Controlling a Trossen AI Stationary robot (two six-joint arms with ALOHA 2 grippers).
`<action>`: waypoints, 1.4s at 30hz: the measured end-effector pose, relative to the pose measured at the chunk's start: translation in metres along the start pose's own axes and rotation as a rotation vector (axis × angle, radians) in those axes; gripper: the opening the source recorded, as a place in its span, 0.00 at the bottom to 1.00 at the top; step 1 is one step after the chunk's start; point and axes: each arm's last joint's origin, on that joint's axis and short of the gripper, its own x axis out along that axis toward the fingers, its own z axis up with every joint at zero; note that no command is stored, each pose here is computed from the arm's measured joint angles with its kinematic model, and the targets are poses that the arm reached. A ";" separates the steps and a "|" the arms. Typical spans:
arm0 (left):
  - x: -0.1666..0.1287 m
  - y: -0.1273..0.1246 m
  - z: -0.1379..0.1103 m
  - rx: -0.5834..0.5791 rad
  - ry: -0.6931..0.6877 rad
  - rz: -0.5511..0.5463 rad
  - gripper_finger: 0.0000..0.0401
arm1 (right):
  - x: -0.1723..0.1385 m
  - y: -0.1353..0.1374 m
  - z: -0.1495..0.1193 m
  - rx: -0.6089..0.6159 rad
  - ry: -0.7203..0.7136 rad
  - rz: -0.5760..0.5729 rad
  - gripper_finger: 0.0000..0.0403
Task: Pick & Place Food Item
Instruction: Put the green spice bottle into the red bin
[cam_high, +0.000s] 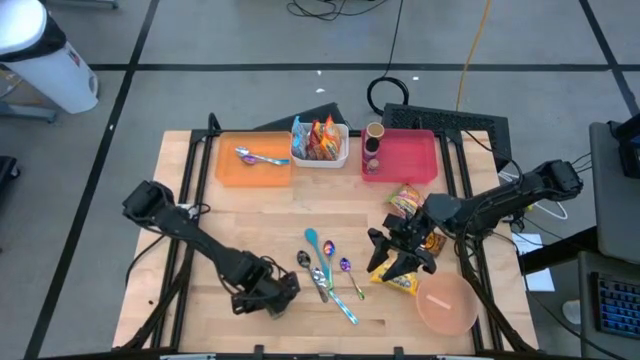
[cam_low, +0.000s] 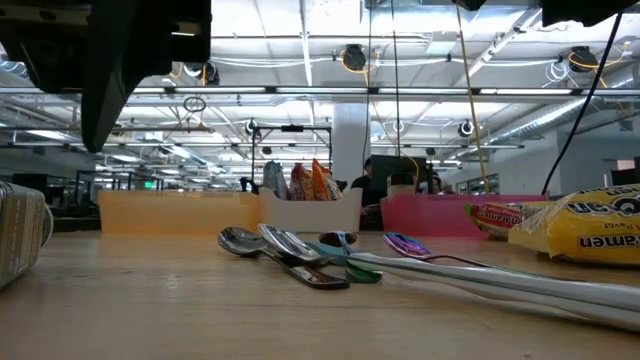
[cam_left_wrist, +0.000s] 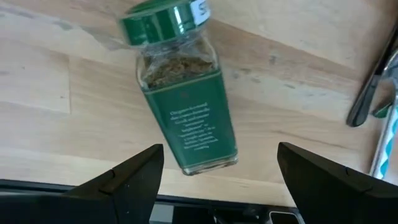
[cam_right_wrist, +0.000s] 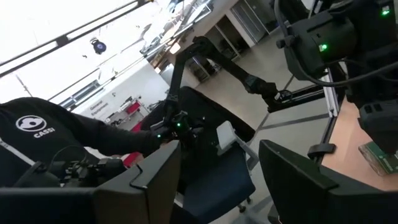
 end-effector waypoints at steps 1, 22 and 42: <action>0.001 0.000 0.000 -0.003 0.001 0.006 0.81 | 0.000 0.000 0.000 0.000 0.000 0.000 0.52; 0.033 -0.001 0.007 -0.023 -0.079 0.071 0.81 | 0.000 0.000 -0.001 0.010 0.007 -0.002 0.52; 0.053 0.001 0.002 0.029 -0.073 0.071 0.81 | 0.000 -0.001 -0.002 0.032 0.014 -0.012 0.52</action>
